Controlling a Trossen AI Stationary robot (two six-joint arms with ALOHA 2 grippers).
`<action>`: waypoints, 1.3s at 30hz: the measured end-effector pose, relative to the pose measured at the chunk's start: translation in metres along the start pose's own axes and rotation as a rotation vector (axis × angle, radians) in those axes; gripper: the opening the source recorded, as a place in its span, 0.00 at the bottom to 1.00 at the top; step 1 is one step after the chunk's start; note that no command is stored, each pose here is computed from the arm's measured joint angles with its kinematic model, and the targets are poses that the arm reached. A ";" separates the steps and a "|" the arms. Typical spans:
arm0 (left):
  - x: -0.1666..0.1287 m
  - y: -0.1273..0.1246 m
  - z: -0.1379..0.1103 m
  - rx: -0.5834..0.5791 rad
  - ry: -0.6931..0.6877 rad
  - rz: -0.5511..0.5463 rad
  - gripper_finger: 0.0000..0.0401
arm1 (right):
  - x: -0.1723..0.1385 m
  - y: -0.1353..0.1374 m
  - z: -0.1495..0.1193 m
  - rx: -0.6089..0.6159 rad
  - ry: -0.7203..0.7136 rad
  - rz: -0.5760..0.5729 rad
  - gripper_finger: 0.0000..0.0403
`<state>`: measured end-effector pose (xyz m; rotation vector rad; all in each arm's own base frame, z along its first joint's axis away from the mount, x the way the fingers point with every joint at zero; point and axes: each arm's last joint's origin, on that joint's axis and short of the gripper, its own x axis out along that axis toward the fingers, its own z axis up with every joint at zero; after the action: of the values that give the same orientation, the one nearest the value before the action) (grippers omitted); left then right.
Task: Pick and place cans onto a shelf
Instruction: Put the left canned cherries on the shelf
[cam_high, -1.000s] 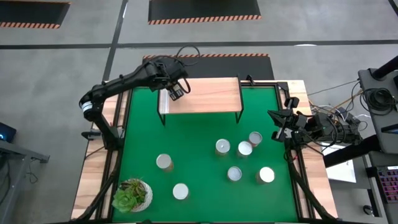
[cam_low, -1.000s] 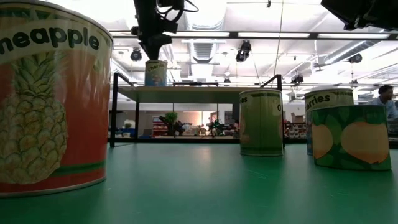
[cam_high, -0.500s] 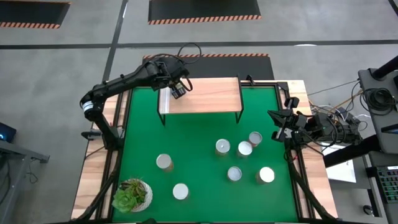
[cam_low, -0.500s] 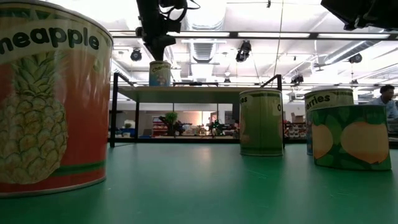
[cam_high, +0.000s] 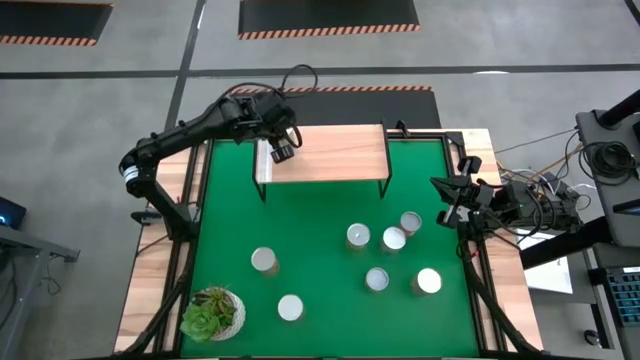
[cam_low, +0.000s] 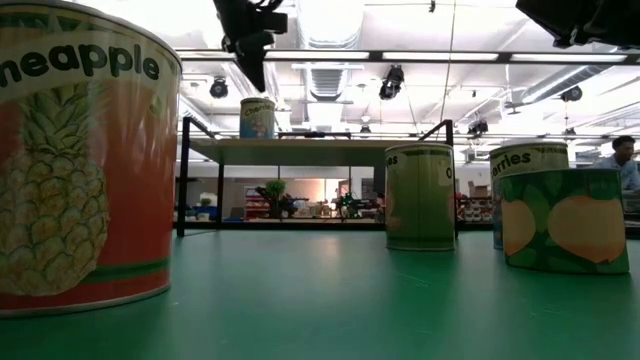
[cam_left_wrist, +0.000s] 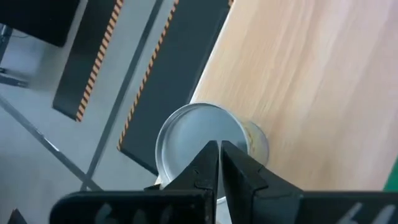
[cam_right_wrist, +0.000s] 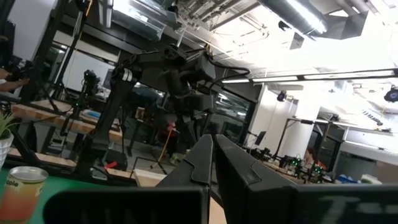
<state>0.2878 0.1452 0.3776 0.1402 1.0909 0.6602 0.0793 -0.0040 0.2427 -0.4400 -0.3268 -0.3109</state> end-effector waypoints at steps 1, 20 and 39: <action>0.001 0.000 0.000 -0.001 0.003 0.001 0.00 | 0.000 0.000 0.000 0.000 0.000 0.000 0.02; 0.024 -0.009 -0.001 -0.026 -0.029 0.012 0.00 | 0.000 0.000 0.000 0.002 -0.003 -0.002 0.02; 0.003 -0.017 0.000 0.013 -0.067 -0.242 0.00 | 0.000 0.000 0.001 -0.001 -0.007 -0.003 0.02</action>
<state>0.2963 0.1328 0.3686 0.0401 1.0283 0.4280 0.0790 -0.0040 0.2435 -0.4417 -0.3343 -0.3128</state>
